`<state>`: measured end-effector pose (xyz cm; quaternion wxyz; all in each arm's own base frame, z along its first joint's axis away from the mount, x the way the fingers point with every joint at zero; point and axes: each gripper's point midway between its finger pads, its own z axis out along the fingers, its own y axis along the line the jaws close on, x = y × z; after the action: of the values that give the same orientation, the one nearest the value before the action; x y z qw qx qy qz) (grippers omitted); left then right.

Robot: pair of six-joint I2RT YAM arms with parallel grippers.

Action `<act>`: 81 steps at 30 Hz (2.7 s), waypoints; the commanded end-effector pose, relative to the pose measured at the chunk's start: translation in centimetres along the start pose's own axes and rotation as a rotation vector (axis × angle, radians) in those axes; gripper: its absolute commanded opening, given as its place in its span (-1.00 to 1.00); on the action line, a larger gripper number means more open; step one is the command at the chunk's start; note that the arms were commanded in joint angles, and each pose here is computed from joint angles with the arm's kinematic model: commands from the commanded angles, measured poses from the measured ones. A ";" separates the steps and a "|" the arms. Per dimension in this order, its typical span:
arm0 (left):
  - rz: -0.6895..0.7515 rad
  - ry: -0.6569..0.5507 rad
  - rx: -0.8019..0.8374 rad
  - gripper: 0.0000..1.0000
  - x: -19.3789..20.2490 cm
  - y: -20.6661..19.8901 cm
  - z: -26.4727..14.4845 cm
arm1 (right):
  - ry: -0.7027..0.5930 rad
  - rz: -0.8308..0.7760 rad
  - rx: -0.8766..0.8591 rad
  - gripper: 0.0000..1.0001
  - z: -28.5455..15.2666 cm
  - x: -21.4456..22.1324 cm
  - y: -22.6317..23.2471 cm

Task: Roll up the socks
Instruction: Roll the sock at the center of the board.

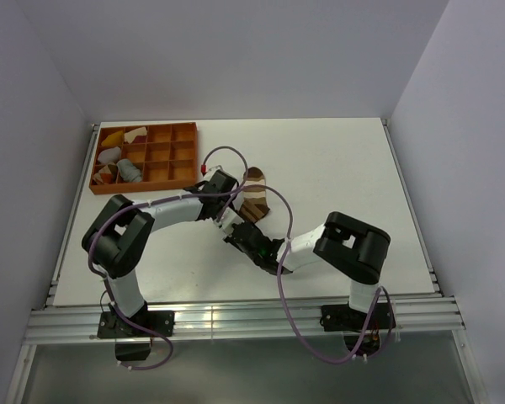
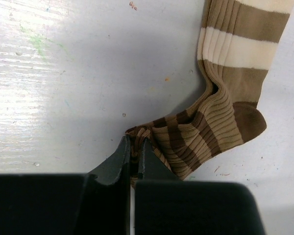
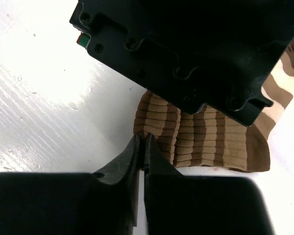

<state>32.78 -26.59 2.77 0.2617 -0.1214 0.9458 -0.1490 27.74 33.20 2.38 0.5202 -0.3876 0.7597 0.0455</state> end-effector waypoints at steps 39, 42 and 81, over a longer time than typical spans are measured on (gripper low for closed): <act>0.007 0.151 0.457 0.13 -1.9 -5.2 0.8 | 0.199 0.631 -0.501 -1.00 -1.7 1.5 -2.1; 0.006 0.160 0.477 0.13 -1.6 -5.3 0.8 | 0.208 0.631 -0.503 -1.00 -1.6 1.6 -2.0; 0.006 -0.055 0.388 -0.64 -5.3 -2.7 1.8 | 0.479 1.009 -0.706 -1.00 -2.8 3.7 -2.9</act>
<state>36.50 -28.88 2.46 0.2523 -0.0666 0.9087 -0.3258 28.25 28.67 2.86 0.1583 -0.1666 0.8678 0.4405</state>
